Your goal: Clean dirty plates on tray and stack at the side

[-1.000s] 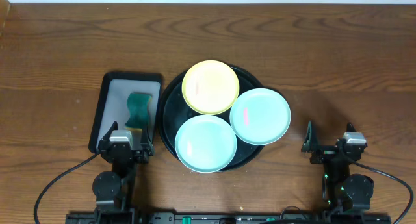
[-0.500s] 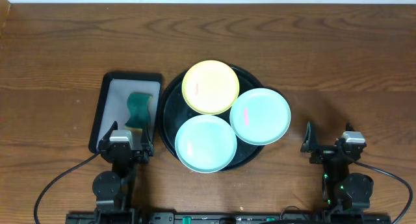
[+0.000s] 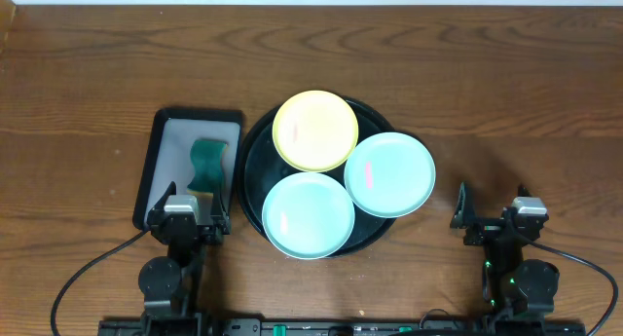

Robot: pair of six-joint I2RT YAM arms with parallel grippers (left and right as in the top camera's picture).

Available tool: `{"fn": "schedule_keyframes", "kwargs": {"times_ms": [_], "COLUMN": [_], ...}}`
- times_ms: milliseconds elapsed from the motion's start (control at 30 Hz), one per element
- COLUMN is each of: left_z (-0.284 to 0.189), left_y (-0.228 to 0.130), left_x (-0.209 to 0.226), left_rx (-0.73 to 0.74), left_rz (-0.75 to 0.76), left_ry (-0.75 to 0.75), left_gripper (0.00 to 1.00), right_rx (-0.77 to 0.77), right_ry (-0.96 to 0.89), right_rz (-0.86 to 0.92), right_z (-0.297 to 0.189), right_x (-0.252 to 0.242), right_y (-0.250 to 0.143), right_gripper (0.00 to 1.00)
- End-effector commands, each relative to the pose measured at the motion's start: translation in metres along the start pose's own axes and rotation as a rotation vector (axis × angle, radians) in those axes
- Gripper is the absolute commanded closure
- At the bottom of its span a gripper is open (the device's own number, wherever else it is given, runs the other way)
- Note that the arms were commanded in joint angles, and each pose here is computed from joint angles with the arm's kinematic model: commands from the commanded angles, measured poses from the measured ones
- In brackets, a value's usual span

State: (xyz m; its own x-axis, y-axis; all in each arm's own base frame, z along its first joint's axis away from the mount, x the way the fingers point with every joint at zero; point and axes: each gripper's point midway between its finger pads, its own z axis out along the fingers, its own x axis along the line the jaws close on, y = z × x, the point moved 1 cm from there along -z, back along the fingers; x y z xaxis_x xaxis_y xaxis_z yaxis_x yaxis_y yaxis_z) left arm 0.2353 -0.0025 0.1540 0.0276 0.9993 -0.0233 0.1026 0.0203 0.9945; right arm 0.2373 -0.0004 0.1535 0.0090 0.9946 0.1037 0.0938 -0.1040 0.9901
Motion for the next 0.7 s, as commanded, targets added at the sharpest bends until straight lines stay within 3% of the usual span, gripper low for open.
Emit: {"fn": "schedule_keyframes", "kwargs": {"times_ms": [0,167,233,433,667], "left_z": [0.001,0.001,0.001,0.001,-0.002], "left_y": [-0.014,-0.014,-0.014,-0.014,0.012], "left_x": [-0.001,-0.001,-0.001,-0.004,-0.006], "left_rx": [0.045,0.045,0.044,0.045,-0.038], "left_rz": [0.003,0.003,0.003,-0.031,-0.061], "left_ry": [-0.007,-0.007,-0.007,-0.021,-0.032], "left_gripper": [0.22,0.22,0.21,0.22,0.21], "right_rx": [0.01,0.011,0.017,0.035,0.046], "right_ry": [0.033,0.062,0.073,0.262,0.346], "right_rz": [0.016,0.022,0.112,0.135,0.096], "right_z": [0.0,0.0,0.0,-0.007,-0.03], "right_x": [0.006,0.011,0.012,0.043,0.062], "right_y": [-0.002,-0.002,-0.003,0.002,0.059], "right_gripper": [0.01,0.01,0.01,0.01,0.01]}}
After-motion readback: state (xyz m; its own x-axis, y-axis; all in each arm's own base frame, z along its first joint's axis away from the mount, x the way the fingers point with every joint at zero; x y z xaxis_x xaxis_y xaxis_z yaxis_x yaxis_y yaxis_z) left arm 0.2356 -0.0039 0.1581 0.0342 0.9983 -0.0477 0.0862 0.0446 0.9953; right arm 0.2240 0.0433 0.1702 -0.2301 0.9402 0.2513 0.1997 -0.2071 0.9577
